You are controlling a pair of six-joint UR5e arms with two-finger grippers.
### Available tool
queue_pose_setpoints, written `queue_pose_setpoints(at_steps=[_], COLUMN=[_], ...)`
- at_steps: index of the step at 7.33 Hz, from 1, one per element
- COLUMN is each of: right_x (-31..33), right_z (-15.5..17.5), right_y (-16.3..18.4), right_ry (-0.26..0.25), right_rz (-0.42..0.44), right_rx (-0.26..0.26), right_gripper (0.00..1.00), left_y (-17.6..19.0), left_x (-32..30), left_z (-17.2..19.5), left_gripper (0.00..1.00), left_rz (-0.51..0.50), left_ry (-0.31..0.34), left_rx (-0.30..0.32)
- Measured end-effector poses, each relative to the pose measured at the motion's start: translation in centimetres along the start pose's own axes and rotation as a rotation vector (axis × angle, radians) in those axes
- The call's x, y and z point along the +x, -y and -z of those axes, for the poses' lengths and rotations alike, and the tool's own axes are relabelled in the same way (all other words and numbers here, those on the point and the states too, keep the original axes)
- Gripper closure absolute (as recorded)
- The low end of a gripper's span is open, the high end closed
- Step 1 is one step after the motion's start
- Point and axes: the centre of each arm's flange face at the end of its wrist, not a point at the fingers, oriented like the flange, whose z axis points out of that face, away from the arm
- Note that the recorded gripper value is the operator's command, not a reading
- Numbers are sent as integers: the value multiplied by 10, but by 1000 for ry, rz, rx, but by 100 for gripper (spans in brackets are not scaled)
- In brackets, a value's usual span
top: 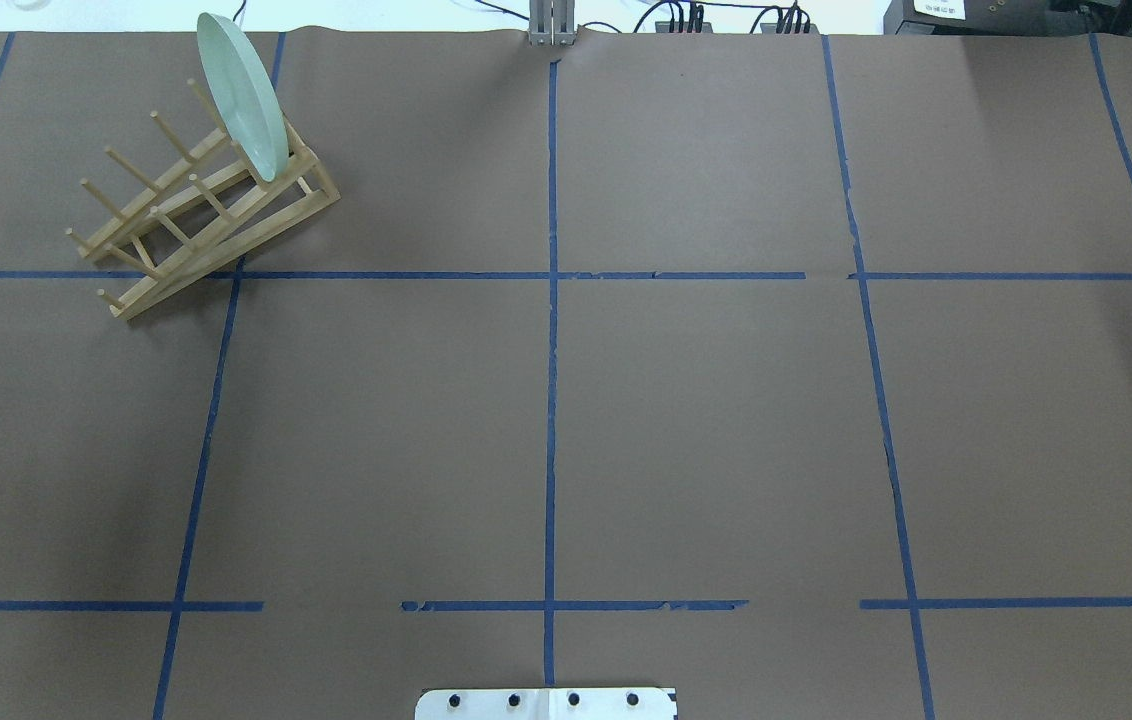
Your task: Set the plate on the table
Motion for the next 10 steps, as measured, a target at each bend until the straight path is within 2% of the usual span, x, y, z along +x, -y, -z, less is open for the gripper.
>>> queue_pose_setpoints(at_steps=[7,8,9,10], right_x=[0,0,0,0], right_z=[0,0,0,0], right_y=[0,0,0,0], right_ry=[0,0,0,0], right_rz=[0,0,0,0], right_rx=[0,0,0,0], right_gripper=[0,0,0,0], left_y=[-11,-17,-12,-3], left_x=[-8,-6,4,22], left_z=[-6,-5,1,6], left_gripper=[0,0,0,0], left_rz=[14,4,14,82], left_ry=[-15,-46,-75,-99], left_rx=[5,34,94,158])
